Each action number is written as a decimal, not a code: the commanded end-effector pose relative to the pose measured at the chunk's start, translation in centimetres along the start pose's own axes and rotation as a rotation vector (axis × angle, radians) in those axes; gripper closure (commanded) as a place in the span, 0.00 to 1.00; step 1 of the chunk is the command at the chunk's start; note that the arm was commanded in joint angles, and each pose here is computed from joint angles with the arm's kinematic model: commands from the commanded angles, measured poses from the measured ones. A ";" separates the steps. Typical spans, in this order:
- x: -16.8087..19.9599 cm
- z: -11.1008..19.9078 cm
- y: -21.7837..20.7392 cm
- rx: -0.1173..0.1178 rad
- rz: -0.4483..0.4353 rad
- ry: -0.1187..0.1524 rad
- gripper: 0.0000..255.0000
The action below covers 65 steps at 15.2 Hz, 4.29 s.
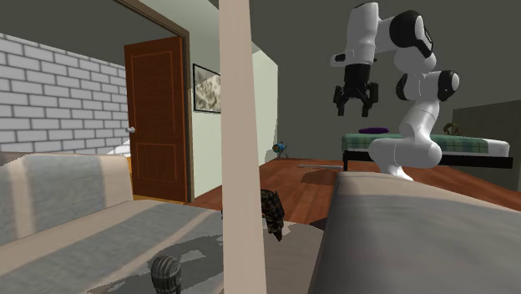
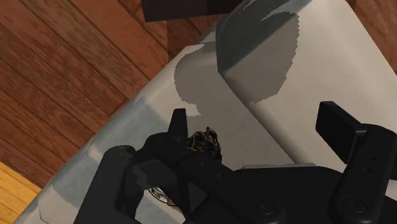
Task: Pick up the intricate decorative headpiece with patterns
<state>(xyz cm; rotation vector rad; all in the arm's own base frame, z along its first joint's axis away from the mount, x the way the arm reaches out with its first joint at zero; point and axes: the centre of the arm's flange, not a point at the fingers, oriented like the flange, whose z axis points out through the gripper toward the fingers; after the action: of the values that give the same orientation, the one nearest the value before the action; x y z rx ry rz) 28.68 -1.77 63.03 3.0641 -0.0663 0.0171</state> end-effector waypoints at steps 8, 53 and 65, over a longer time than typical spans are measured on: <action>6.9 5.3 3.3 -0.018 0.016 -0.017 0.00; 33.3 31.4 18.2 -0.092 0.080 -0.086 1.00; 33.3 26.7 18.6 -0.091 0.080 -0.086 1.00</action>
<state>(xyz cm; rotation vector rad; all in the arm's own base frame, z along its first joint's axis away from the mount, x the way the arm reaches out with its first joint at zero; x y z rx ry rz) 61.39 -23.81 37.75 2.9677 -0.1900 -0.1100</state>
